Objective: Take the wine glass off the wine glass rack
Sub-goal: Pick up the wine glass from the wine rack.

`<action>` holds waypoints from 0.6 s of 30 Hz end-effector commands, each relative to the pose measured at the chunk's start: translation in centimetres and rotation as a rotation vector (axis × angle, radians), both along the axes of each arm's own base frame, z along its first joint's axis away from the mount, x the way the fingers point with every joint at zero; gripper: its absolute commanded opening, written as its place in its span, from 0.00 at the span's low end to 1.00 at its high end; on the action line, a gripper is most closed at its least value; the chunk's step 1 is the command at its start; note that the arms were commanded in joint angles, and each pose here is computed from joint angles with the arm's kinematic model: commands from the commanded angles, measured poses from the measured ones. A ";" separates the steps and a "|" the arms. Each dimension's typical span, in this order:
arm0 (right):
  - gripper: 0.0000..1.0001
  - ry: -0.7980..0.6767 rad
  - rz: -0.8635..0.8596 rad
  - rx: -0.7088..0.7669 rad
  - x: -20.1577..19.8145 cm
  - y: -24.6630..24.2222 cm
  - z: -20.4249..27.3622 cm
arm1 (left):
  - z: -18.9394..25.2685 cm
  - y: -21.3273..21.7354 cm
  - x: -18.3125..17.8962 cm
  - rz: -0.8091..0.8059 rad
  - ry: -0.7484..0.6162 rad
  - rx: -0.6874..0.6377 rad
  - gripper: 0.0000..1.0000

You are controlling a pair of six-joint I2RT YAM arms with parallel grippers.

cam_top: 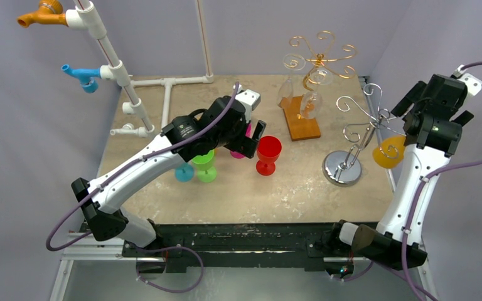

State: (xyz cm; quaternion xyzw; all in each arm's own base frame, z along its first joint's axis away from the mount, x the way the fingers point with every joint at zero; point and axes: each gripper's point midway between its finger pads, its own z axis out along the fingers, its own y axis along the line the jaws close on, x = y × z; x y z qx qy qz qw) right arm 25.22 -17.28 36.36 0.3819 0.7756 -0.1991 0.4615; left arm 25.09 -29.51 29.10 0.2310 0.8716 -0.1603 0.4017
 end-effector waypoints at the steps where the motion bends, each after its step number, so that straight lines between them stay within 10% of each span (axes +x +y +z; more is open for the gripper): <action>1: 0.99 -0.022 -0.016 -0.040 -0.5 -0.4 0.8 | 1.7 -0.3 0.4 0.016 -0.028 -0.031 0.98; 18: 0.99 -0.033 -0.047 -0.063 -1.1 -0.8 1.6 | 1.6 -0.6 0.7 0.016 -0.031 -0.022 1.00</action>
